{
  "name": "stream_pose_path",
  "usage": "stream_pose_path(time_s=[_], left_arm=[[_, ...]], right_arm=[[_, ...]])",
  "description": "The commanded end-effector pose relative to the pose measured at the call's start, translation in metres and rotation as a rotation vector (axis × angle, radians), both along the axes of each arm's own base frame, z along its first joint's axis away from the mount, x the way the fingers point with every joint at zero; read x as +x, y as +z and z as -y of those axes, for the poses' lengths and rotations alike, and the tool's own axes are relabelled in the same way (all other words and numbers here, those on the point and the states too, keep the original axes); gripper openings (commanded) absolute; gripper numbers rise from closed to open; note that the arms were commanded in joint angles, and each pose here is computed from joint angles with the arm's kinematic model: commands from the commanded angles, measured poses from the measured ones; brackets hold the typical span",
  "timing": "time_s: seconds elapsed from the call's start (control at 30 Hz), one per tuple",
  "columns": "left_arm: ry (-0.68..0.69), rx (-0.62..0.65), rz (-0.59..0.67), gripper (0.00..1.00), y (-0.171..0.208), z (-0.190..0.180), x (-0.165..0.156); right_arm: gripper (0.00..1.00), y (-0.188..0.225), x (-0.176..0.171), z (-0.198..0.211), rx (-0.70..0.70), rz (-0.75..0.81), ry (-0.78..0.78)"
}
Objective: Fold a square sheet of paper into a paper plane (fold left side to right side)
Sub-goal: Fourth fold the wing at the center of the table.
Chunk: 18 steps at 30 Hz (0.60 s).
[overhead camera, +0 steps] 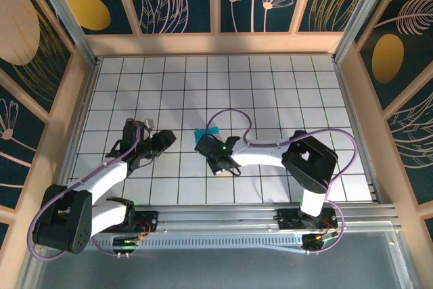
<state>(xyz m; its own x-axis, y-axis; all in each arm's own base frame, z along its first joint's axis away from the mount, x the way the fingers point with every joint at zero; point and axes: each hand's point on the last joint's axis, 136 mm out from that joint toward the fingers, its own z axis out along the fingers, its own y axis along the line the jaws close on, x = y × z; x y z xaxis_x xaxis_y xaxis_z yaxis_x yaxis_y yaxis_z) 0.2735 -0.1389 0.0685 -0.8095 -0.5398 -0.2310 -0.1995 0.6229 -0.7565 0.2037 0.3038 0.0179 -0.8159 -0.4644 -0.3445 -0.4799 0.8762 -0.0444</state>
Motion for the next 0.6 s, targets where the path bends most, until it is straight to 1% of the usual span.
stream_pose_path(time_s=[0.0, 0.2, 0.37, 0.57], left_arm=[[-0.048, -0.034, 0.005, 0.50, -0.001, 0.006, -0.010], [-0.072, -0.062, -0.001, 0.49, -0.004, 0.010, -0.017], [-0.092, -0.091, -0.013, 0.47, -0.006, 0.017, -0.019], [-0.163, -0.117, -0.006, 0.45, 0.001, 0.039, -0.020]], right_arm=[[0.00, 0.003, -0.008, -0.003, 0.083, -0.065, 0.043], [0.00, 0.007, -0.008, -0.005, 0.211, -0.143, 0.057], [0.00, 0.008, -0.008, -0.006, 0.285, -0.184, 0.058], [0.00, 0.007, -0.009, -0.007, 0.350, -0.229, 0.069]])
